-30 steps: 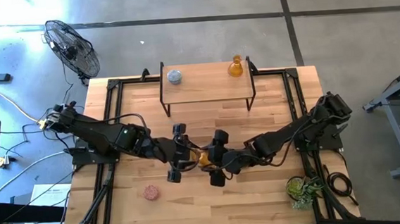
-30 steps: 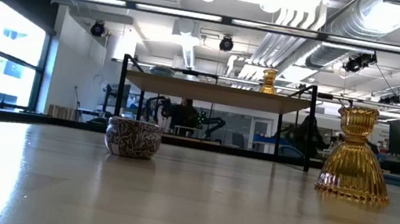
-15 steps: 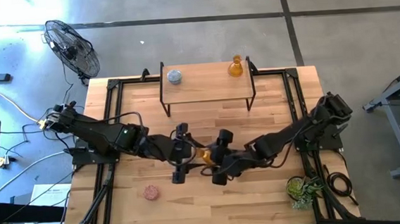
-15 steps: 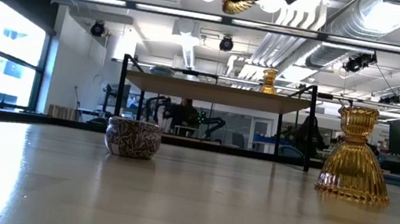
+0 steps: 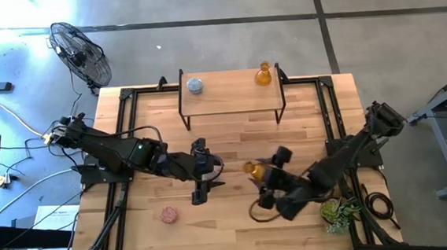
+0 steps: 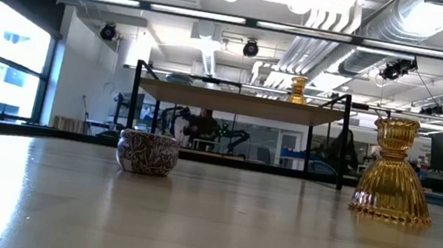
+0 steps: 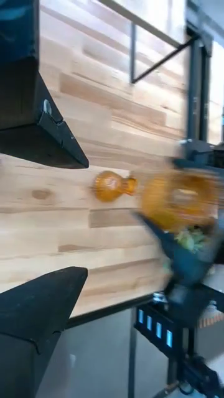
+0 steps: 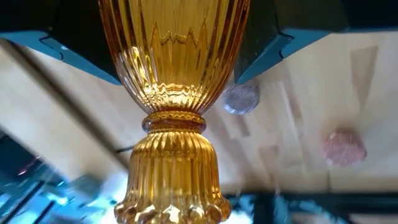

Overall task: Pick & Place candle stick holders
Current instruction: Put the left orange candle holder on the shelf

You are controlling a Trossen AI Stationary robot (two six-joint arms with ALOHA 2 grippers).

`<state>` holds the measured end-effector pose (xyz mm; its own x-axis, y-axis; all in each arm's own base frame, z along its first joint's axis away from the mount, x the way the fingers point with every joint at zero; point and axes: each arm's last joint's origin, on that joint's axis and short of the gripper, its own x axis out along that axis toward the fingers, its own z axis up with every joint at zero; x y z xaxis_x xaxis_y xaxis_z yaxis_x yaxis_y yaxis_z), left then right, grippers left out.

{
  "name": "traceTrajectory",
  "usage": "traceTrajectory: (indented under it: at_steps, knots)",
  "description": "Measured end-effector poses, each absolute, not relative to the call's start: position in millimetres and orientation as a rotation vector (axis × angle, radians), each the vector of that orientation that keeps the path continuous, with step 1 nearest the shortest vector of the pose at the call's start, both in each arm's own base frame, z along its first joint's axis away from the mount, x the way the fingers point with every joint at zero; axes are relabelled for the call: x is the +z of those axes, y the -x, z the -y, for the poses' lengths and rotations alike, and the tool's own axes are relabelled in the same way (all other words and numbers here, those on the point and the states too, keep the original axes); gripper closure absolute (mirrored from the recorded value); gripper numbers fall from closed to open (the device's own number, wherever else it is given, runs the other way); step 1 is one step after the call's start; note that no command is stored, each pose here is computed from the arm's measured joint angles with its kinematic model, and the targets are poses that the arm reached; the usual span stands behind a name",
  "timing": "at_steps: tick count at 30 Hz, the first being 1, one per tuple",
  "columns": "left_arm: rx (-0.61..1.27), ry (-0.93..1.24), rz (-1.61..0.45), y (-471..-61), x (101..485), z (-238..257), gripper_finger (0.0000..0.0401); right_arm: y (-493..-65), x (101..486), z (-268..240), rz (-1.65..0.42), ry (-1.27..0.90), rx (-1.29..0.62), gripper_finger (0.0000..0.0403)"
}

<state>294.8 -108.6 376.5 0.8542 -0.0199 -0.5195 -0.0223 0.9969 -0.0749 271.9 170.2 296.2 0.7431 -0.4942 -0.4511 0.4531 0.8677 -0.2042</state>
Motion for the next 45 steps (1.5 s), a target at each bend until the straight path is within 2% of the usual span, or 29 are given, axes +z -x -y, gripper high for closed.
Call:
traceTrajectory:
  at_steps: [11, 21, 26, 34, 39, 45]
  knots:
    - [0.042, 0.097, -0.660, -292, 348, 107, 0.0132, -201, 339, -166, -0.207, 0.085, -0.674, 0.0126]
    - [0.089, 0.111, -0.772, -288, 307, 106, 0.0132, -176, 365, -110, -0.064, 0.006, -0.851, 0.0126]
    - [0.101, 0.114, -0.797, -286, 296, 105, 0.0132, -180, 371, -82, -0.064, -0.057, -0.964, 0.0126]
    - [0.103, 0.105, -0.826, -284, 291, 104, 0.0132, -198, 366, -54, -0.208, -0.110, -1.059, 0.0126]
    - [0.104, 0.106, -0.836, -283, 291, 104, 0.0132, -214, 373, -50, -0.224, -0.125, -1.024, 0.0126]
    - [0.106, 0.105, -0.843, -283, 290, 104, 0.0132, -242, 389, -45, -0.218, -0.129, -0.875, 0.0126]
